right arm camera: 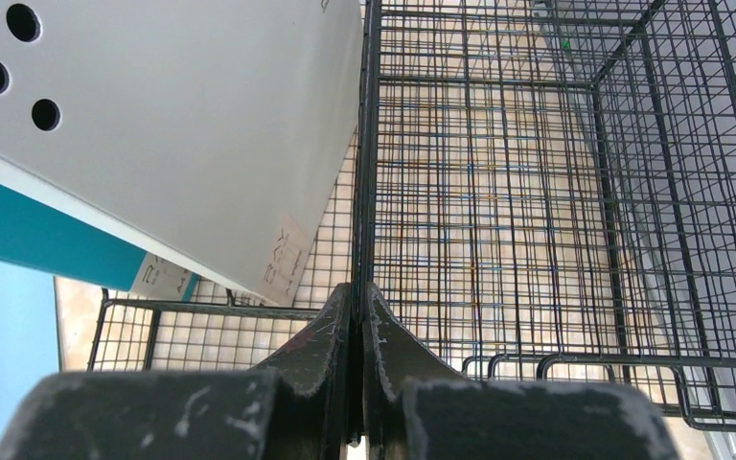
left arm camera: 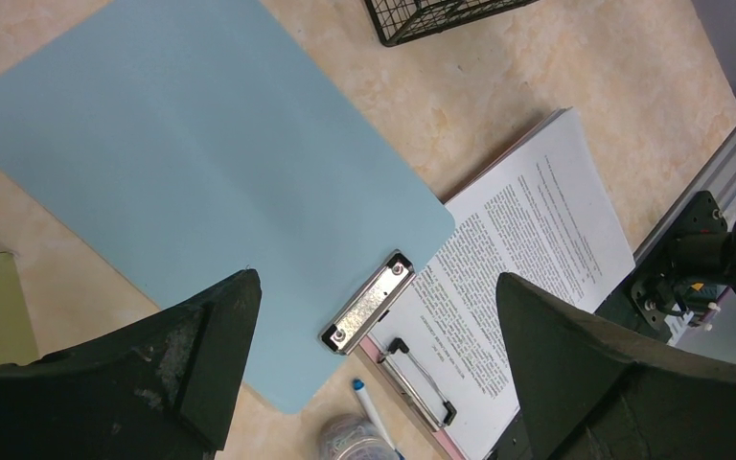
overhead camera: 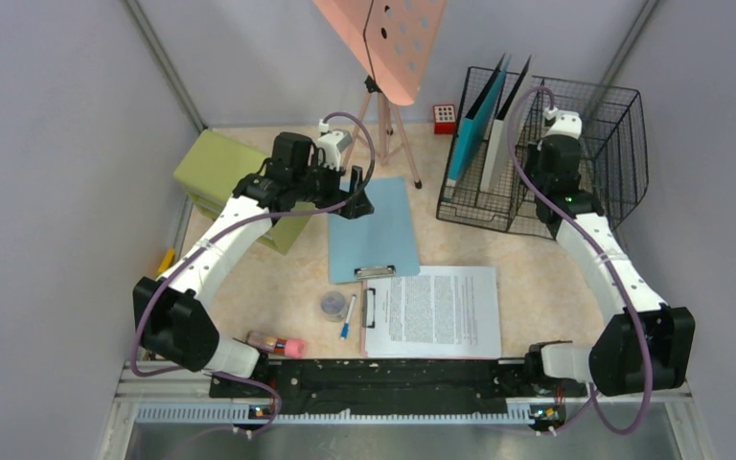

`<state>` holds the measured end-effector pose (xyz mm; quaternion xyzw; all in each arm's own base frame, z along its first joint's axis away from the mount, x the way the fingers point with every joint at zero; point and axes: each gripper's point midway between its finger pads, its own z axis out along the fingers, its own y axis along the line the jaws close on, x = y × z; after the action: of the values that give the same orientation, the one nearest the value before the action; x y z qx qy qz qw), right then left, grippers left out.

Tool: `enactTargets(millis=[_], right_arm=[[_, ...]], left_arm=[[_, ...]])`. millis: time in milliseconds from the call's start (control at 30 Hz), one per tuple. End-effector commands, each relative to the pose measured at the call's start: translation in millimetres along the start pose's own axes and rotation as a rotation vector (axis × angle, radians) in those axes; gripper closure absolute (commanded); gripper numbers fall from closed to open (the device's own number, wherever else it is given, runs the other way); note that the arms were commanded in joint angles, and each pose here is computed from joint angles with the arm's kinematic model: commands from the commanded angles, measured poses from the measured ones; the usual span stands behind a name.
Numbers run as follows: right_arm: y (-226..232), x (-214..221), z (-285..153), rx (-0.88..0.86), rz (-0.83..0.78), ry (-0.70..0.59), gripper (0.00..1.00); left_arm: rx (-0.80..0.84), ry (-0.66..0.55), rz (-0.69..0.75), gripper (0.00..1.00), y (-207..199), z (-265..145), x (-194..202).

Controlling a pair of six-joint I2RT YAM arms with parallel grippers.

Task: Organize the desk
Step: Move the storage box to the center of the board.

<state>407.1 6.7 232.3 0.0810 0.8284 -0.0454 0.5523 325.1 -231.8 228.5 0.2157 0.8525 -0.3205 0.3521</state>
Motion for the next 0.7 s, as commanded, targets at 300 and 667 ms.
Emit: enactTargets(millis=[300, 667], right_arm=[[74.7, 4.0, 15.2, -0.275, -0.087, 0.009, 1.00], [70.2, -4.3, 13.6, -0.261, -0.129, -0.011, 1.00]], left_arm=[[-0.018, 0.009, 0.060, 0.02, 4.7, -2.2, 5.5], [-0.060, 0.086, 0.157, 0.02, 20.9, -1.8, 34.0]])
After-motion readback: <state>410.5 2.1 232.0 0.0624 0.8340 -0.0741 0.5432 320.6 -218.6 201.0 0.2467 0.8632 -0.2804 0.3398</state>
